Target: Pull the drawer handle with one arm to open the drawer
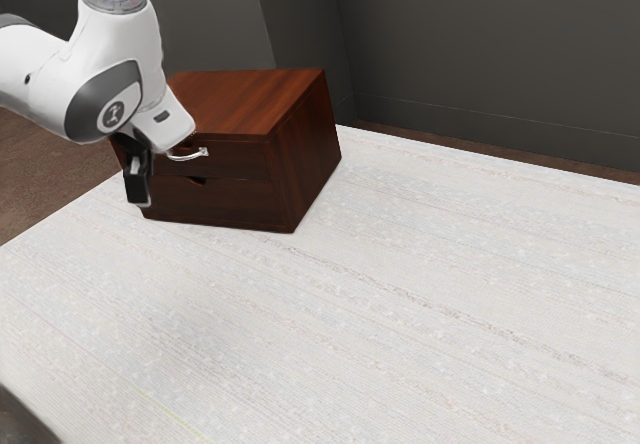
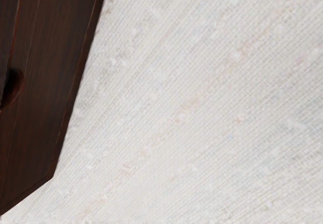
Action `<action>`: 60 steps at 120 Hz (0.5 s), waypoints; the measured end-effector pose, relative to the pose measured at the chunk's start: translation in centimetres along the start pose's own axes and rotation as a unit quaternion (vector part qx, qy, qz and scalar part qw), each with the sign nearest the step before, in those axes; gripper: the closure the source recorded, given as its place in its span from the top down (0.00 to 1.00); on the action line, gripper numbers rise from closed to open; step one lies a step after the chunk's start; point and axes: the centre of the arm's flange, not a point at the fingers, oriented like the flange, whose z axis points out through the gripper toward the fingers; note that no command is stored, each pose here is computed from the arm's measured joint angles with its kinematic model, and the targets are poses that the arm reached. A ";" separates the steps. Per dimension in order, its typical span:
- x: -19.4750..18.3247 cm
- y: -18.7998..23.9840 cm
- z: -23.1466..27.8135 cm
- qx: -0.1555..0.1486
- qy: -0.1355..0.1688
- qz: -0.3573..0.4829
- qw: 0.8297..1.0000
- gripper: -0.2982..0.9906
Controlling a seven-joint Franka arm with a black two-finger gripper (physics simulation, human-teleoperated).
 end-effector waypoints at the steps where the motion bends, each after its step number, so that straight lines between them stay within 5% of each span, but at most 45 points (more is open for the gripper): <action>1: -0.2 -0.1 0.1 0.001 0.000 -0.001 1.000 0.77; 60: -18.8 -5.8 4.2 0.046 -0.034 -0.119 0.991 0.77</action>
